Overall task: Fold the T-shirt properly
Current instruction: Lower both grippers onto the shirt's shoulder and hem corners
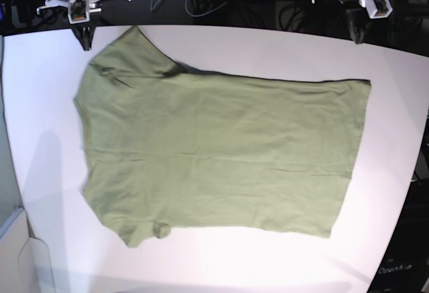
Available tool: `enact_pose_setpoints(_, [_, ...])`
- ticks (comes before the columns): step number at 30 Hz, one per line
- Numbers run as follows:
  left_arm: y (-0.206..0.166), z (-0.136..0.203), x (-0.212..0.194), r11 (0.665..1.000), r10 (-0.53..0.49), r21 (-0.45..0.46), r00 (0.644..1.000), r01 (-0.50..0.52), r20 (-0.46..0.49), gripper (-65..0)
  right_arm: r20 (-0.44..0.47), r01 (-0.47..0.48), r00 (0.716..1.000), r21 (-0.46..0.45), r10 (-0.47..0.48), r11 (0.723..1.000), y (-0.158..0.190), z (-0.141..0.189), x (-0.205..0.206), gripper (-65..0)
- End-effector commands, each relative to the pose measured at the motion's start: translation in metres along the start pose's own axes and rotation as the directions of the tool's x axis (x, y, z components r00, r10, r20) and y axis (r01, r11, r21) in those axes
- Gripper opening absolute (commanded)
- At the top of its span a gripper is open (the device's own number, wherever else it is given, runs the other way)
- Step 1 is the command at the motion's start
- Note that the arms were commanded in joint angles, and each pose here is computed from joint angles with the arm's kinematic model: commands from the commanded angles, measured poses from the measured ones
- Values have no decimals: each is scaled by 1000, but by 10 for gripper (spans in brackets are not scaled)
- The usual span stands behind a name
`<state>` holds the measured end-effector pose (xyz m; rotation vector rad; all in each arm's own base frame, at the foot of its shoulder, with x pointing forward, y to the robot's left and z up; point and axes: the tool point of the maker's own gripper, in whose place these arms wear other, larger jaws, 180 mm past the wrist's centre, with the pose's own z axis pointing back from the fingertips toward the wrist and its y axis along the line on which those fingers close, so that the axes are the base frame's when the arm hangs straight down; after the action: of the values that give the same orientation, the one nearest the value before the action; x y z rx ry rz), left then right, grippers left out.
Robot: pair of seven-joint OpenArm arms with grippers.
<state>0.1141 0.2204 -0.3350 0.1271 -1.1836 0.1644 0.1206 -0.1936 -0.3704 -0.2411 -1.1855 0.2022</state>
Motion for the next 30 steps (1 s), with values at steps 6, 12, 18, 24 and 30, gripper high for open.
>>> enact_pose_setpoints(6, [9, -7, 9, 1000, -18, 17, 1000, 18, -6, -596, 10, 18, 1000, 28, -18, 999, 14, -1, 7, -502])
enact_pose_setpoints(12, [8, -8, 9, 1000, -16, 14, 1000, 16, -6, -509, 19, 21, 1000, 27, -22, 999, 16, -3, 10, -355])
enact_pose_setpoints(18, [6, -16, 15, 1000, -18, 14, 1000, 18, 19, -509, -2, 54, 999, 12, -54, 998, 22, -3, 4, -293])
enact_pose_setpoints(24, [6, -17, 16, 1000, -19, 13, 1000, 19, 20, -509, -63, 95, 993, -3, -95, 995, 35, 0, -18, -270])
enact_pose_setpoints(30, [7, -17, 16, 1000, -25, 11, 999, 24, 22, -509, -62, 236, 970, 24, -234, 971, 45, 0, -13, -270])
